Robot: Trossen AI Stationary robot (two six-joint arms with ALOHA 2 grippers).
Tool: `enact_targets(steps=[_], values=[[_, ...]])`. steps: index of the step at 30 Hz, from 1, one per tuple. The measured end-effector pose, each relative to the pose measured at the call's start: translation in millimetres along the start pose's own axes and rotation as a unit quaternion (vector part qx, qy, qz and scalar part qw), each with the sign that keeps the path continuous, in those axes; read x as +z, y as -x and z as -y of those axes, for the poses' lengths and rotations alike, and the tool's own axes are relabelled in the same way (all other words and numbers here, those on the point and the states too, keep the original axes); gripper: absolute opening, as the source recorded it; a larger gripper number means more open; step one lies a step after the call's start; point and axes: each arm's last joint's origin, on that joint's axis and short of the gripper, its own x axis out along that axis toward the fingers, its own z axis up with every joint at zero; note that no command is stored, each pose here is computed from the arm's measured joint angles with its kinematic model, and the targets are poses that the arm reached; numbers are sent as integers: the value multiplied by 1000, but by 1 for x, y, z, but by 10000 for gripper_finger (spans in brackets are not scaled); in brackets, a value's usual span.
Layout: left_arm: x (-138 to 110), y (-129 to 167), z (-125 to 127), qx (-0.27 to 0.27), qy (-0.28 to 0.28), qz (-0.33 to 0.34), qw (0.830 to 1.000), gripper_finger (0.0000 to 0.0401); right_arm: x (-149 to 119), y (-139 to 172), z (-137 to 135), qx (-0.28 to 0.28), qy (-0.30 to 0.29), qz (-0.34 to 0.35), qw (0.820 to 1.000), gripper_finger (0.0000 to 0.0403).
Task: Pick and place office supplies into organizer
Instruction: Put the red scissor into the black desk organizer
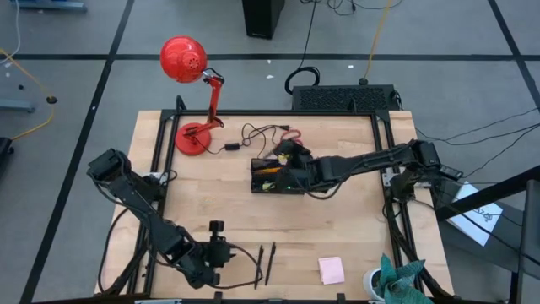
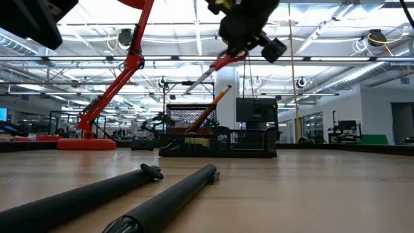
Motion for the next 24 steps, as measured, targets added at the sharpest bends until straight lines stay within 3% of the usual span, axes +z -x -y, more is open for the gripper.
enact_targets(steps=[5,11,17,24], values=[[-2,3,3,3,-4,4,1000,97,8,-6,5,-26,39,2,999,23],[-5,6,7,-1,-5,6,1000,97,28,-14,-25,-30,143,1,989,23],[-8,7,8,1,-11,0,1000,97,34,-19,-39,-35,156,1,987,23],[-7,7,7,16,-13,7,1000,97,37,-19,-33,-57,152,20,987,23]])
